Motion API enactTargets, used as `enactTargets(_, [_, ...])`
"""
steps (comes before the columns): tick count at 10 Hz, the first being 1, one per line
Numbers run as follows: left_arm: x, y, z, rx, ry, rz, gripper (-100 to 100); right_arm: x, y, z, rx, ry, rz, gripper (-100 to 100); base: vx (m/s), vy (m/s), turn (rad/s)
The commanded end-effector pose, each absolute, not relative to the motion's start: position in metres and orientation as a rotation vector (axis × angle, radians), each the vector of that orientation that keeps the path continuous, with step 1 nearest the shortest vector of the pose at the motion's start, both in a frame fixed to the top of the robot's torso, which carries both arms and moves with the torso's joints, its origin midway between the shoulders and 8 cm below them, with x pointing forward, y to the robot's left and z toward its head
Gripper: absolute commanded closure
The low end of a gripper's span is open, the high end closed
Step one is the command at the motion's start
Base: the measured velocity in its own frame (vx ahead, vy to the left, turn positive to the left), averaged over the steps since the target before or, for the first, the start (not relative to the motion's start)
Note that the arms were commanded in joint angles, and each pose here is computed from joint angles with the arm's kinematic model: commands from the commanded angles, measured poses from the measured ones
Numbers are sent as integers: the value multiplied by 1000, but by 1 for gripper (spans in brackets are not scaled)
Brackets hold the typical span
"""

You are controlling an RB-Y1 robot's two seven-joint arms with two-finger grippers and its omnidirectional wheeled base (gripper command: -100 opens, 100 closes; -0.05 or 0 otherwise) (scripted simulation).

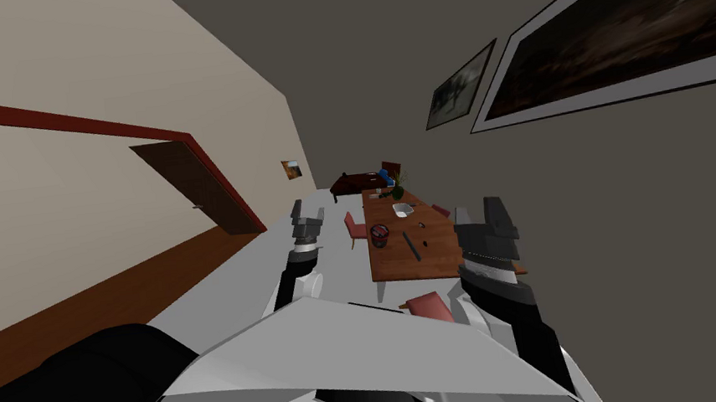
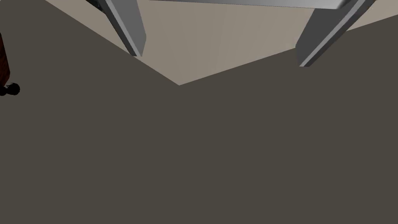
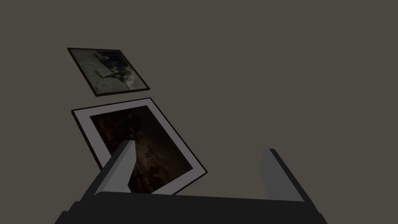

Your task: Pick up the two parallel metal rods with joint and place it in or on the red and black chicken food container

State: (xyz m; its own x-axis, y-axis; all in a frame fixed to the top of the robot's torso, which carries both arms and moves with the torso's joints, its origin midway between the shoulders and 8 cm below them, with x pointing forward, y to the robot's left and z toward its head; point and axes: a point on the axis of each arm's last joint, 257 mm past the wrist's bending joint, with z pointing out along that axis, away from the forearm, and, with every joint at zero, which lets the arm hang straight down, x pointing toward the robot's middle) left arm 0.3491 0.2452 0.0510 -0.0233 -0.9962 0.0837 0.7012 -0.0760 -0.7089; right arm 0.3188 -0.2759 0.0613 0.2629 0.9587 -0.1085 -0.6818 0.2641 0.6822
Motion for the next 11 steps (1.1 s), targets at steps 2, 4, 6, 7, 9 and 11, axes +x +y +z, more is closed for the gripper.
enactTargets(2, [349,245,51,-679,569,-1534,0,336,-271,45,583,642,1239,-100,0,-1,13])
enactTargets(4, [349,245,51,-679,569,-1534,0,352,-272,27,617,687,1277,-100,1,-9,11])
enactTargets(6, [349,245,51,-679,569,-1534,0,370,-274,10,669,719,1324,-100,1,-14,13])
enactTargets(7, [349,245,51,-679,569,-1534,0,373,-275,5,678,727,1320,-100,0,-11,8])
enactTargets(9, [349,245,51,-679,569,-1534,0,395,-281,-18,759,755,1368,-100,-1,-9,17])
enactTargets(11, [349,245,51,-679,569,-1534,0,408,-284,-32,810,767,1393,-100,0,-8,8])
